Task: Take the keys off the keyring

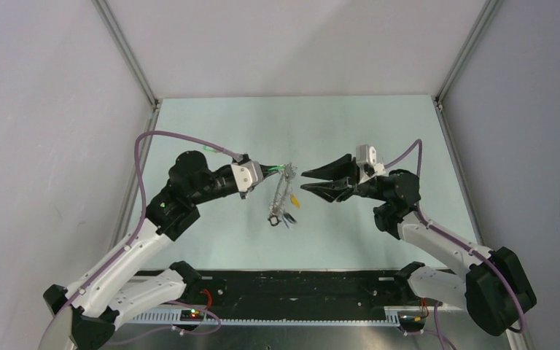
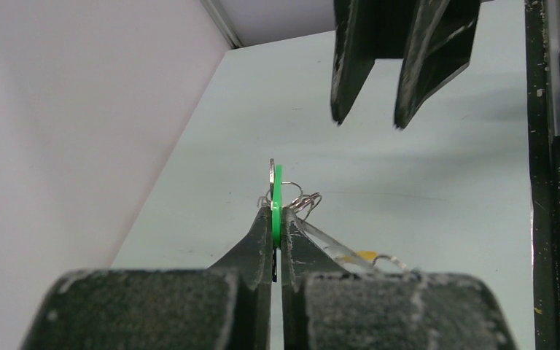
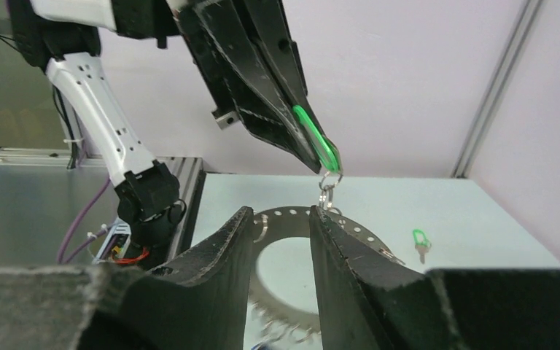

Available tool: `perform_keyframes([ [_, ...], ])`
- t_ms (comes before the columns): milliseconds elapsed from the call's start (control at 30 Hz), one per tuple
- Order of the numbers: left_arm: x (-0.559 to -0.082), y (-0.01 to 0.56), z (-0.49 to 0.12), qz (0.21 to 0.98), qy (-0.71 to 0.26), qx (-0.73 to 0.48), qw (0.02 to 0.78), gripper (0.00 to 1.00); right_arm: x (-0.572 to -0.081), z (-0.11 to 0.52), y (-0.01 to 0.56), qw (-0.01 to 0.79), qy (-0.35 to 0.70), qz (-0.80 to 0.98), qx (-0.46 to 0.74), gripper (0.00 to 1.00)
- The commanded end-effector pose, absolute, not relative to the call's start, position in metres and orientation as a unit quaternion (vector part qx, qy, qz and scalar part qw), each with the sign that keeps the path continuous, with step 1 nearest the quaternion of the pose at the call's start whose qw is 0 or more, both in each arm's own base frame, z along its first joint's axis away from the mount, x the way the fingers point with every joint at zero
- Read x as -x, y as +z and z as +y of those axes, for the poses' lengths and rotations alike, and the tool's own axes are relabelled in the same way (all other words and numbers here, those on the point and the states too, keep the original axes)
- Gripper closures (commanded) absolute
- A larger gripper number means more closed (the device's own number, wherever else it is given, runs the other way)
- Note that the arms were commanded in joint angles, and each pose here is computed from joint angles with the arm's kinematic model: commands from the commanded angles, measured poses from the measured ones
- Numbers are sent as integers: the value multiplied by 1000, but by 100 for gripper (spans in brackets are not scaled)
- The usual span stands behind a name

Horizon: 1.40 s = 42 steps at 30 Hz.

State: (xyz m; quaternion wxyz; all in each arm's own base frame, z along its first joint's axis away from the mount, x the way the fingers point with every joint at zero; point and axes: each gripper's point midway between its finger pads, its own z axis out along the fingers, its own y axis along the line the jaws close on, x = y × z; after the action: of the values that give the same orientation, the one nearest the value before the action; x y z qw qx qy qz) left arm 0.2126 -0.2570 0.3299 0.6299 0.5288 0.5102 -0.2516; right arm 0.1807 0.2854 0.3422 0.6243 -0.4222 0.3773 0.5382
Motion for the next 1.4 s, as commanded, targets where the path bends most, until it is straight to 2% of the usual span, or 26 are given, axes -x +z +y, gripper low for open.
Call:
perform_keyframes([
  [0, -207, 355, -257, 466, -249, -532, 662, 100, -196, 296, 349, 653, 486, 395, 426, 61],
  [133, -205, 355, -258, 462, -252, -535, 661, 100, -202, 307, 348, 663, 450, 398, 446, 60],
  [700, -197, 358, -258, 449, -261, -539, 663, 100, -216, 330, 343, 656, 446, 404, 456, 65],
  [1000, -198, 358, -258, 451, -261, -537, 663, 100, -212, 330, 343, 650, 452, 400, 461, 99],
  [1367, -208, 360, -251, 468, -237, -519, 675, 100, -212, 294, 331, 650, 470, 439, 405, 100],
])
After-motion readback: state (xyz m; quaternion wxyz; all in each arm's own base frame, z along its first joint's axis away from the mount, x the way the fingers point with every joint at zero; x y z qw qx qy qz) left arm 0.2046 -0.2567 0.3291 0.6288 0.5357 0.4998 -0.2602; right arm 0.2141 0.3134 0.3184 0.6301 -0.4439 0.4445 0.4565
